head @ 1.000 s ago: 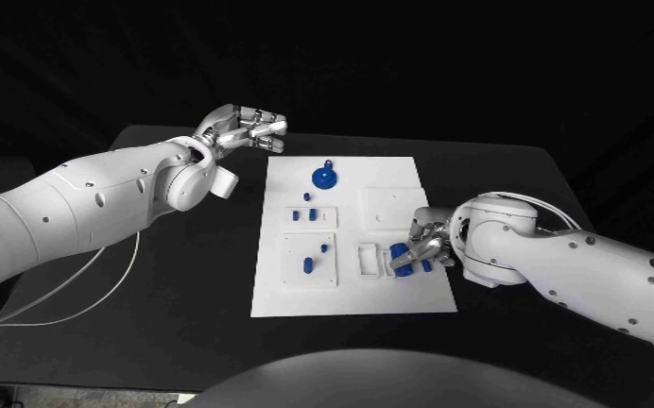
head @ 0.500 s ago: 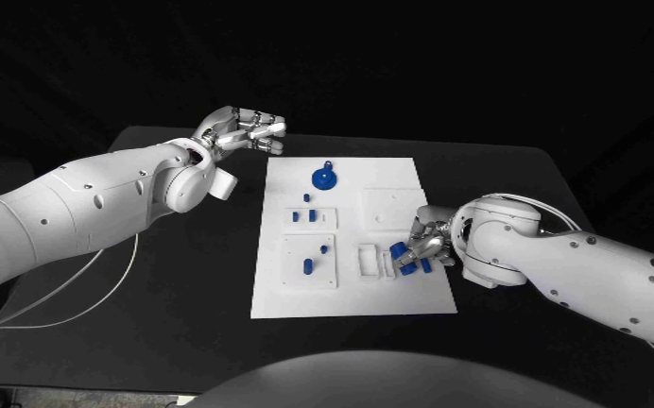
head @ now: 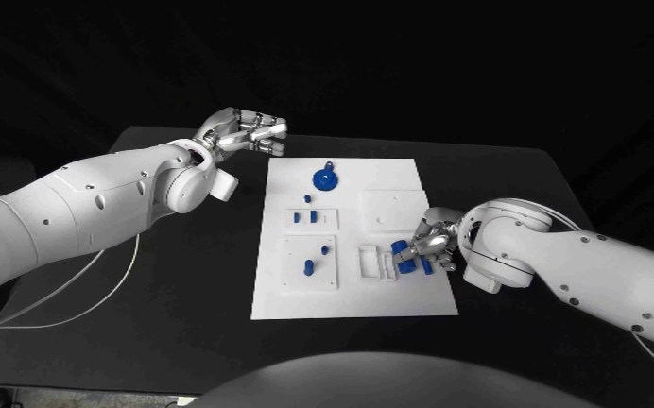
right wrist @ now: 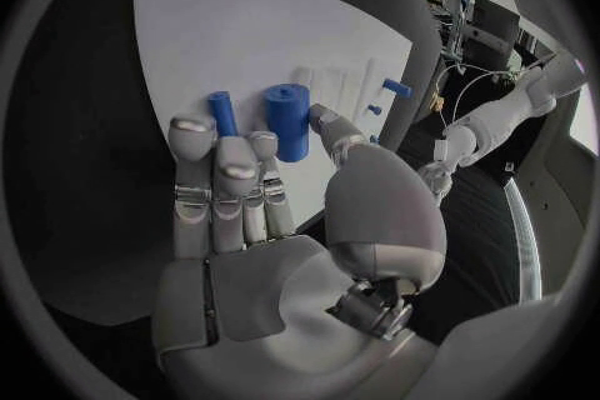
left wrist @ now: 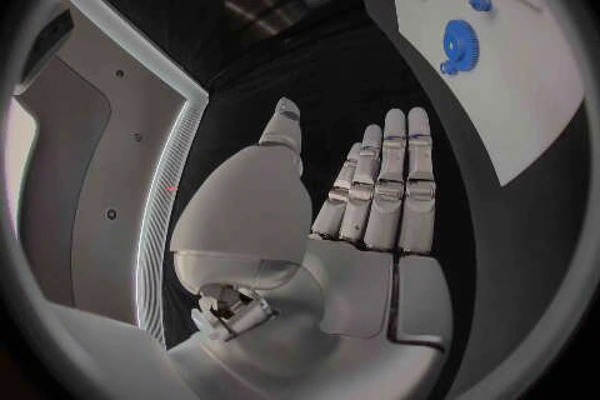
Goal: Assemble the parts on the task board
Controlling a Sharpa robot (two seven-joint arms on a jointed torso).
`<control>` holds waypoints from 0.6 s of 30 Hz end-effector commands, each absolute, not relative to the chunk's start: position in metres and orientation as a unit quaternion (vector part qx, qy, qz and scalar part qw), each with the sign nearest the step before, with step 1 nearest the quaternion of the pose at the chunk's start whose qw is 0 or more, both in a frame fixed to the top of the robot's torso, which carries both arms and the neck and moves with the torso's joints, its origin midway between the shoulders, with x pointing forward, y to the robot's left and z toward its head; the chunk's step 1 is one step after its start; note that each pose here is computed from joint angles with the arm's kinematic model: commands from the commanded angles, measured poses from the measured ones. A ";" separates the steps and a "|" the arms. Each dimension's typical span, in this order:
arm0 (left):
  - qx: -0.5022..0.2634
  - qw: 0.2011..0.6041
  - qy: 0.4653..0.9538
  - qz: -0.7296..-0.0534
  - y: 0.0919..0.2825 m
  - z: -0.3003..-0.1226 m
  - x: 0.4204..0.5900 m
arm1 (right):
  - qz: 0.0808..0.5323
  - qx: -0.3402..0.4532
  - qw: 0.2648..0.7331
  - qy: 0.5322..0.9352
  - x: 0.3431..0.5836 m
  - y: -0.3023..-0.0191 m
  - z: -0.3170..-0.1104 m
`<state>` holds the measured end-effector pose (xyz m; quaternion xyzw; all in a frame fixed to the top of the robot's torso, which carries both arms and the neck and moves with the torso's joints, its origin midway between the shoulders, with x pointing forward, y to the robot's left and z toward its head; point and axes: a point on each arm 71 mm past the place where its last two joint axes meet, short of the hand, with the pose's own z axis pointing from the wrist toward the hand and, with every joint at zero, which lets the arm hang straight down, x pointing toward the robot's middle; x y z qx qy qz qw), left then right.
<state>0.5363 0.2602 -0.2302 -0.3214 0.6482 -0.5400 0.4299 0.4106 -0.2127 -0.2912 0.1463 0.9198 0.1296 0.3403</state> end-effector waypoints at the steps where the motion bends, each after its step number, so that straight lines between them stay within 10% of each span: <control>1: -0.322 0.422 0.648 -0.546 0.258 -0.231 0.536 | 0.114 0.173 0.312 0.927 0.404 -0.213 -0.299; 18: -0.322 0.419 0.650 -0.547 0.257 -0.231 0.536 | 0.140 0.156 0.325 0.922 0.396 -0.198 -0.277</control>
